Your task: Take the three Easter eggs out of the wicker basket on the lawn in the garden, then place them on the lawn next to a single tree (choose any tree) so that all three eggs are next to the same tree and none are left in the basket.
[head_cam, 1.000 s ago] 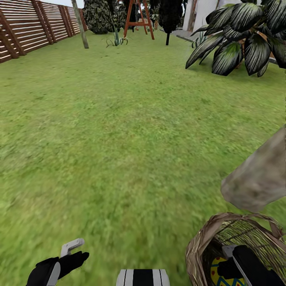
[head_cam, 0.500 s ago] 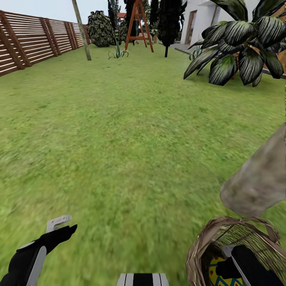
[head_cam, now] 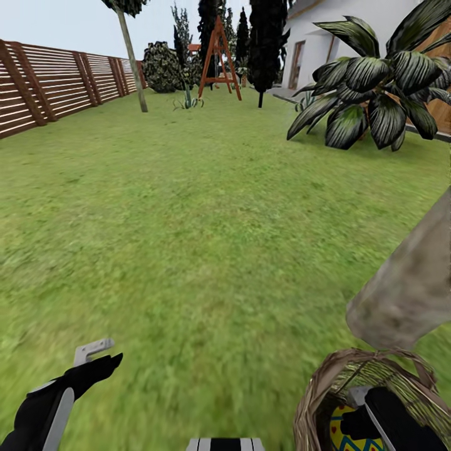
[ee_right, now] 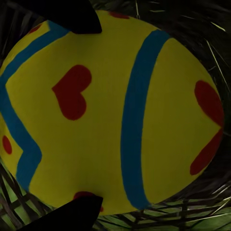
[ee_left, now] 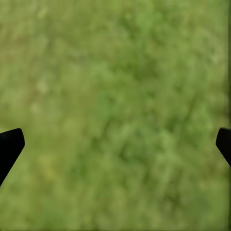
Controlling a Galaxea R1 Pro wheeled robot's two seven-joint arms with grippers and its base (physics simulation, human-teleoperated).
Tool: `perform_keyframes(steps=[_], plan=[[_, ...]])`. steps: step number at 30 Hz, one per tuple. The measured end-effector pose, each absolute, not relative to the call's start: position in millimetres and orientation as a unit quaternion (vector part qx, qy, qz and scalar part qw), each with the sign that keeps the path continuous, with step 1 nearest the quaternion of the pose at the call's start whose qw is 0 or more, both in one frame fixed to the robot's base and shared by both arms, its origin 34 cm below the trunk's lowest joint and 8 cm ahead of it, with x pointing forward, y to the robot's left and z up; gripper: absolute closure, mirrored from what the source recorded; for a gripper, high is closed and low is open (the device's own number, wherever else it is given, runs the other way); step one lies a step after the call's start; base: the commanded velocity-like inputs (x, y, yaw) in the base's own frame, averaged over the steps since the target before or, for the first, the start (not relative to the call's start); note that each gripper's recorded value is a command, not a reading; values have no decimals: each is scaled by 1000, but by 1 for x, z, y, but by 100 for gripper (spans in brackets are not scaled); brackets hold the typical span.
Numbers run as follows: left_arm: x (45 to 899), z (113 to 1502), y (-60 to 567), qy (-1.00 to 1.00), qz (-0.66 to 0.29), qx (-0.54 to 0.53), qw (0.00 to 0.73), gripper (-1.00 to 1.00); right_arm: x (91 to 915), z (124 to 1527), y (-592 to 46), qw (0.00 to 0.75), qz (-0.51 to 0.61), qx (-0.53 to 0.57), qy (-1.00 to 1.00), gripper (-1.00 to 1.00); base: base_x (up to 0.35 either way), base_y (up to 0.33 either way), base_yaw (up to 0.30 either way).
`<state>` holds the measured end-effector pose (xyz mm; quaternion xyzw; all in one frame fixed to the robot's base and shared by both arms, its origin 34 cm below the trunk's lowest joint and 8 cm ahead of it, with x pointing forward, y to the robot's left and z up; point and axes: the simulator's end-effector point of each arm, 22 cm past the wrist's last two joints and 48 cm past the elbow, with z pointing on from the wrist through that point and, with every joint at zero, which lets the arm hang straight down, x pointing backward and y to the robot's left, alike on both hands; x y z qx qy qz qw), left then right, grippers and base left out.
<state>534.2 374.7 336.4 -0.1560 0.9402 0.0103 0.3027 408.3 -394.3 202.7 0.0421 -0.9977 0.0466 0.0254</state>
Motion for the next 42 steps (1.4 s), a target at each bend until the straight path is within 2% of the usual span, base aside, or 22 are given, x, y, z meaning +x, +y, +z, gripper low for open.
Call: perform_keyframes(steps=[31,42], plan=[[550,394,370,921,-4,-156,357,-100,443,249,-393,-37,49,40,-997,100,0,0,0],[555,416,369,913,-9,-155,377,-100,454,266,-393,-59,50,38,-996,100,-118,-11,0]])
